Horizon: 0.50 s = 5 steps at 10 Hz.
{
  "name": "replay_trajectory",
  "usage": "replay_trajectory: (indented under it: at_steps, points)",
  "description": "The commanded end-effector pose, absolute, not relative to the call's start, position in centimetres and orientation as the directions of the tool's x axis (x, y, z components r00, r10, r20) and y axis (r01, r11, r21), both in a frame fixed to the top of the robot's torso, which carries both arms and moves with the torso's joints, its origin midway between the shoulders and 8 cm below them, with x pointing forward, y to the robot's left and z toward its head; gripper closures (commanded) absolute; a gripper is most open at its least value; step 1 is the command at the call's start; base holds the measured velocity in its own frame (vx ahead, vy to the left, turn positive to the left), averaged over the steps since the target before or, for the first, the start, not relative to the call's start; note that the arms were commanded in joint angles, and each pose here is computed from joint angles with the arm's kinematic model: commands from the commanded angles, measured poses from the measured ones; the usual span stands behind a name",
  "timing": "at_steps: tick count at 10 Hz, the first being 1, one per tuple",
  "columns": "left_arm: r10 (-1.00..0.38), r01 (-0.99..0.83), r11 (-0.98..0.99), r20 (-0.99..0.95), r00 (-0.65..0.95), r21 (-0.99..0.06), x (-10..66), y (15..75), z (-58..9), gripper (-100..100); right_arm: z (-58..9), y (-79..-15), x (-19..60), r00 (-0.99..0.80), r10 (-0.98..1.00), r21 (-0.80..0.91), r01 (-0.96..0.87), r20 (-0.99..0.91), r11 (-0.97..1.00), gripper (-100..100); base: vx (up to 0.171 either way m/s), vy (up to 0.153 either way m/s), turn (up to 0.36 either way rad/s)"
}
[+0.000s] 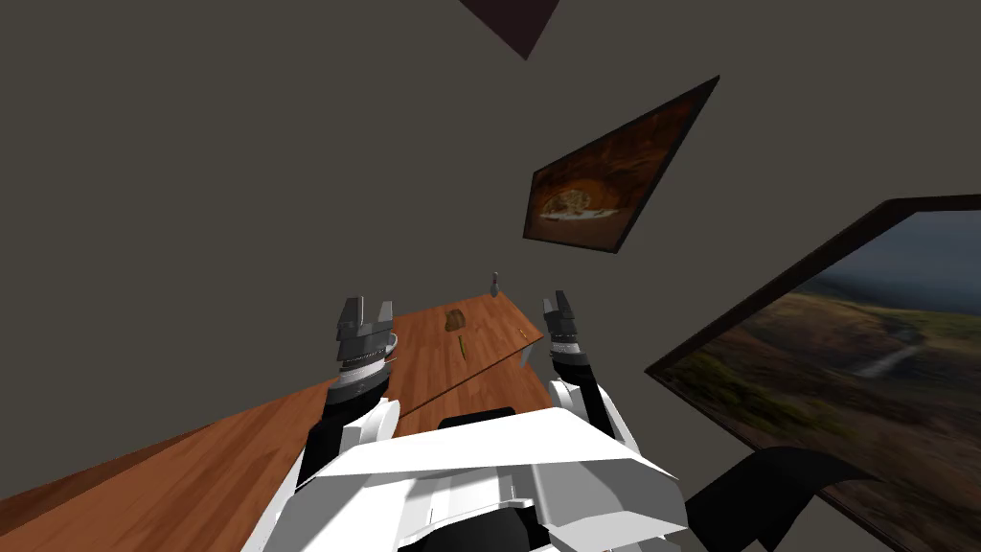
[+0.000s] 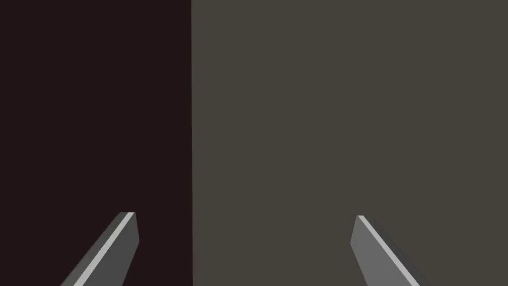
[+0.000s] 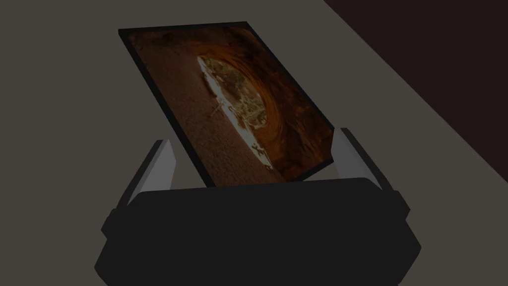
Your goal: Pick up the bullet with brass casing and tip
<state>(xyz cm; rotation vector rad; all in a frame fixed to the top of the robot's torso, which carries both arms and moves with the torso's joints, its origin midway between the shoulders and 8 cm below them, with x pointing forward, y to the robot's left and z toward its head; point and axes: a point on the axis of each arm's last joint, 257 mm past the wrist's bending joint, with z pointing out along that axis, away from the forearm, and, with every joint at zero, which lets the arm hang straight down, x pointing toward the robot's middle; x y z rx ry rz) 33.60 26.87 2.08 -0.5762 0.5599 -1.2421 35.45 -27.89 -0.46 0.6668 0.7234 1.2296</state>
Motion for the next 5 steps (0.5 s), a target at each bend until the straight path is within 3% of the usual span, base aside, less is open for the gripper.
replay_trajectory:
  at_steps: [1,5]
  points:
    - [-0.971,0.686,0.222,-0.098,0.216,-0.693,34.1,26.9,1.2,-100,-0.5,-27.9,35.5,0.176,0.976,0.784,-0.586,-0.127,0.208,0,-0.02,-0.027,-0.051]
    - [-0.974,0.578,0.22,-0.147,0.171,-0.786,36.5,27.6,-4.3,-100,-0.5,-27.9,35.5,0.176,0.976,0.783,-0.586,-0.127,0.208,0,-0.039,-0.075,-0.108]
